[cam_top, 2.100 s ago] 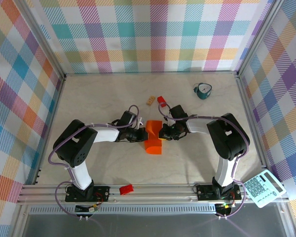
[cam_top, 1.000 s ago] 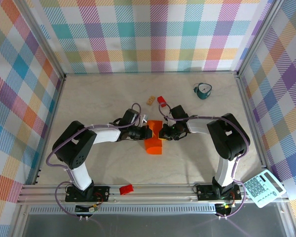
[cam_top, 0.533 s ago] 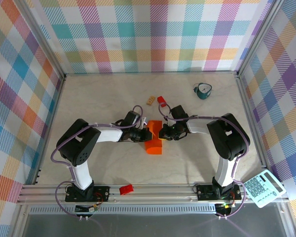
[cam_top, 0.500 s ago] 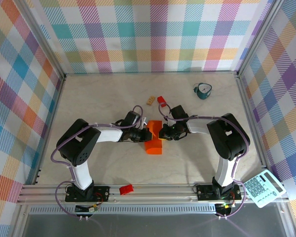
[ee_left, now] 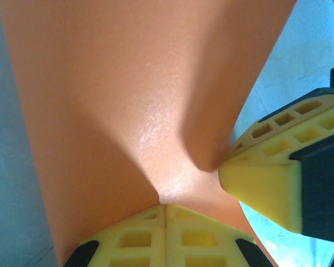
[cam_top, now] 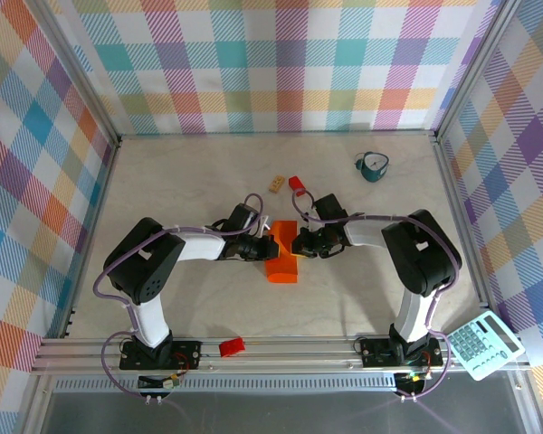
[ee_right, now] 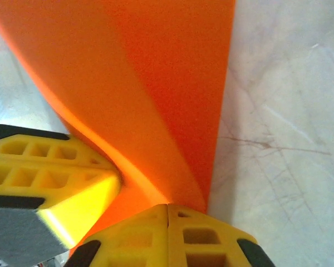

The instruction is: Fold a paper plane with a square sheet of paper (fold left side to right side)

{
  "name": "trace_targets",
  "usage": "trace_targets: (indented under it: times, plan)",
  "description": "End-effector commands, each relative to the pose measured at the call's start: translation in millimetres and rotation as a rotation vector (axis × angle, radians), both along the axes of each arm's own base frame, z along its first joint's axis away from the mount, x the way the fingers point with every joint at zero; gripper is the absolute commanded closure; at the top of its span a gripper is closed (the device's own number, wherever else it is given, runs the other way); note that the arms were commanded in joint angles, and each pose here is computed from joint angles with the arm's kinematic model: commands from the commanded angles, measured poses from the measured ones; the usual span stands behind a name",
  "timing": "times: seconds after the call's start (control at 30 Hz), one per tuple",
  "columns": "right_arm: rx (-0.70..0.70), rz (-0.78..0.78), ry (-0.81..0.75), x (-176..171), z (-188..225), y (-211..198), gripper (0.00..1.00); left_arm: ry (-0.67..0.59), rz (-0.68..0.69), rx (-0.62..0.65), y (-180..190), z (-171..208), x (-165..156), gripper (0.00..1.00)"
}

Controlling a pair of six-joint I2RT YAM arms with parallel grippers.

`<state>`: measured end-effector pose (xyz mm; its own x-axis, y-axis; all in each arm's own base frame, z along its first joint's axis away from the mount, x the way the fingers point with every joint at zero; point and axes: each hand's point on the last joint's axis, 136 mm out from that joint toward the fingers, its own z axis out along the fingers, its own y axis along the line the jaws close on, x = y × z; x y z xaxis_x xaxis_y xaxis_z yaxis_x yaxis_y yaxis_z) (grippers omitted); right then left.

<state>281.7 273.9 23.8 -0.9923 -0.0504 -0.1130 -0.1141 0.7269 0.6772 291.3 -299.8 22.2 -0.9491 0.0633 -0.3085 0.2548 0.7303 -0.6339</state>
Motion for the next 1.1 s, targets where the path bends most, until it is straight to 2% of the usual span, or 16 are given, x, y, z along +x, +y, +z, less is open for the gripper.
trace_targets:
  times: [0.0,0.2,0.5,0.87,1.07]
  plan:
    - [0.085,0.017,-0.046,2,27,12,1.0,0.042,-0.006,0.072,10,-20,-10,1.0]
    - [0.144,0.023,-0.084,13,38,26,1.0,0.041,-0.007,0.075,10,-19,-10,1.0]
    - [0.139,0.039,-0.087,31,27,46,1.0,0.042,-0.018,0.068,8,-18,-11,1.0]
    - [0.013,0.027,-0.022,27,-15,34,1.0,0.042,-0.021,0.064,8,-18,-12,1.0]
    - [-0.108,0.015,0.024,18,-39,16,1.0,0.042,-0.026,0.057,7,-17,-13,1.0]
